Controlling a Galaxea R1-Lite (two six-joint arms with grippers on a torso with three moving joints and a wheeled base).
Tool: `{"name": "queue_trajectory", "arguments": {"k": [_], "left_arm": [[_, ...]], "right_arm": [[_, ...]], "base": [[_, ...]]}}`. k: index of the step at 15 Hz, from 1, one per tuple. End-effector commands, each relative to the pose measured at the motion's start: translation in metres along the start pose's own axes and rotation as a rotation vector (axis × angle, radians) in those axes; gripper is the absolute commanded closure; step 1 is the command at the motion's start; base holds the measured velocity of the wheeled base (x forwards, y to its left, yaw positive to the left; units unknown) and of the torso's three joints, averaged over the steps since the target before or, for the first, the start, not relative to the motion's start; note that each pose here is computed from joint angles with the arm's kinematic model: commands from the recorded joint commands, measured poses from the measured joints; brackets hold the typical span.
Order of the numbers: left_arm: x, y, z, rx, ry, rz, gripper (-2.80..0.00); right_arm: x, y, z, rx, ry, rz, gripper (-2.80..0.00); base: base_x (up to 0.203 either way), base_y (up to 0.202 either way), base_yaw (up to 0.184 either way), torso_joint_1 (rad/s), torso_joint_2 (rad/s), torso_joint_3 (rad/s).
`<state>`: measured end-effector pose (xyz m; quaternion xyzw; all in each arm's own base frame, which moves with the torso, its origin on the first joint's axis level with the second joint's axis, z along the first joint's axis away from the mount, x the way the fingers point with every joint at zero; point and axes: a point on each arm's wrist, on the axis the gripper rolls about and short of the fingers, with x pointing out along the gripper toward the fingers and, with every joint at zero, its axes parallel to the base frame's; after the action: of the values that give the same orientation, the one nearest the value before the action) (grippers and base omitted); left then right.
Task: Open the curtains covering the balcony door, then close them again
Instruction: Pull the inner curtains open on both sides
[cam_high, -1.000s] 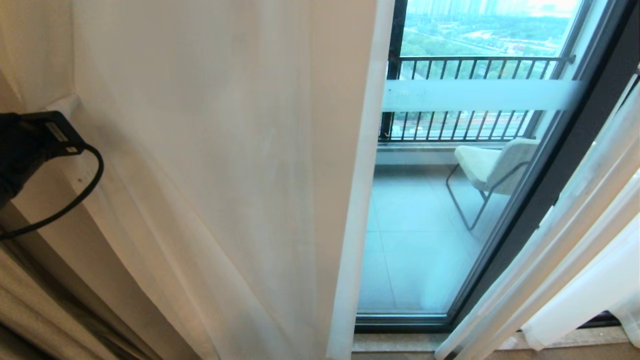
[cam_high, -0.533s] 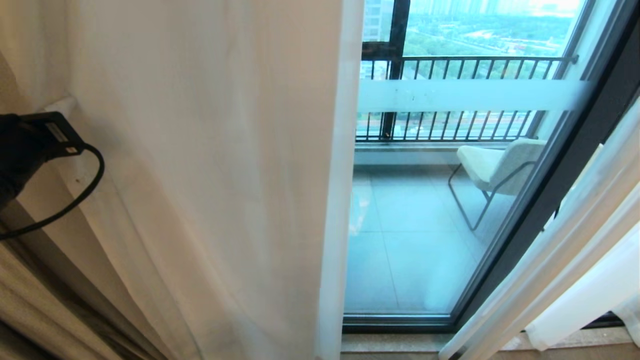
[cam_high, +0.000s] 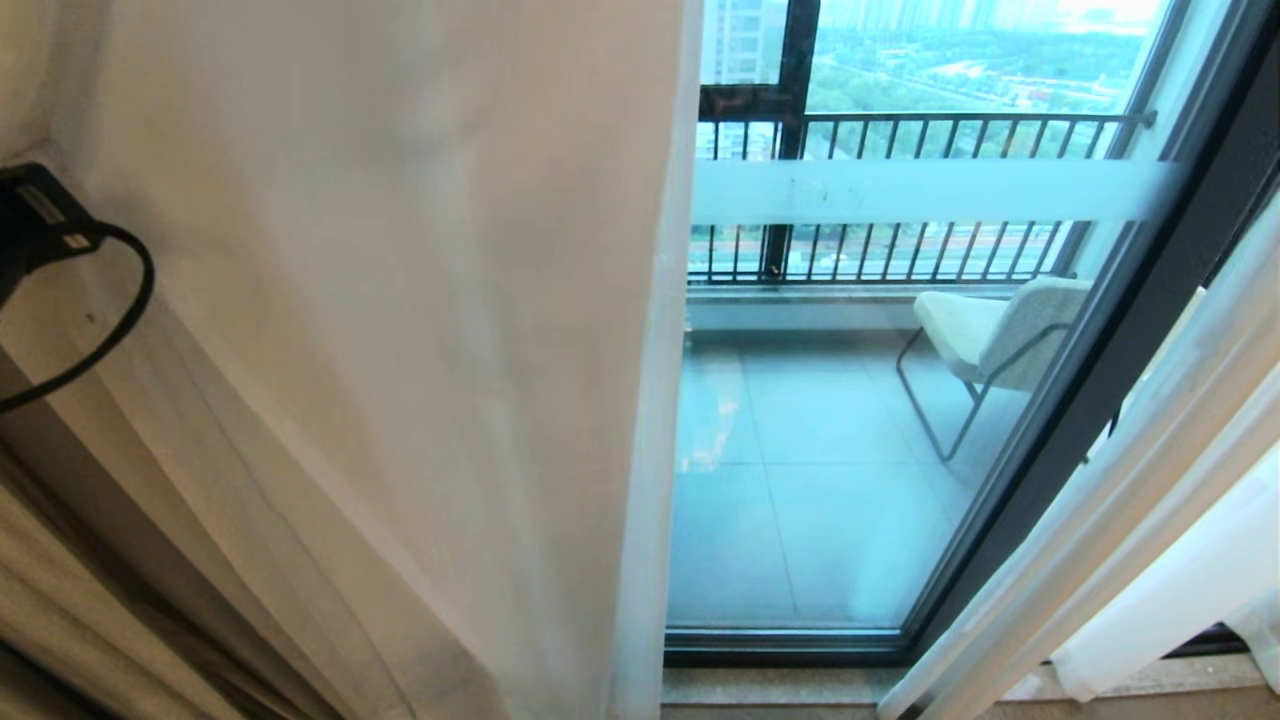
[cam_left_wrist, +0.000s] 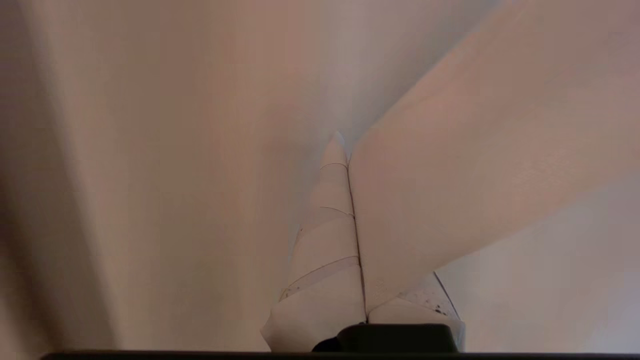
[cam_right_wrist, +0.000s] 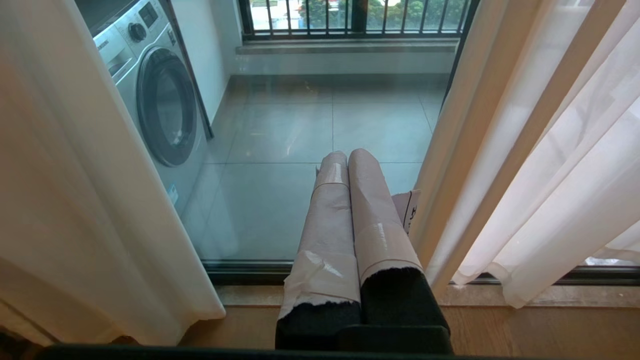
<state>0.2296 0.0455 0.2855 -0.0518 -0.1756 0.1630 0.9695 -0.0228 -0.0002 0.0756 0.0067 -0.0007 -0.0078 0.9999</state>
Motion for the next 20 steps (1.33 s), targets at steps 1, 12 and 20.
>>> {"name": "queue_trajectory", "arguments": {"k": [1,12,20], "left_arm": [[0.012,0.015,0.002,0.009,-0.030,0.114,0.00],[0.050,0.109,0.033,-0.030,-0.225,0.474,0.00],[0.062,0.217,0.020,-0.005,-0.264,0.730,0.00]], "right_arm": [[0.000,0.000,0.000,0.000,0.000,0.000,0.00],[0.000,0.000,0.000,0.000,0.000,0.000,0.00],[0.000,0.000,0.000,0.000,0.000,0.000,0.00]], "base": [[0.000,0.000,0.000,0.000,0.00,0.000],[0.000,0.000,0.000,0.000,0.00,0.000],[0.000,0.000,0.000,0.000,0.00,0.000]]}}
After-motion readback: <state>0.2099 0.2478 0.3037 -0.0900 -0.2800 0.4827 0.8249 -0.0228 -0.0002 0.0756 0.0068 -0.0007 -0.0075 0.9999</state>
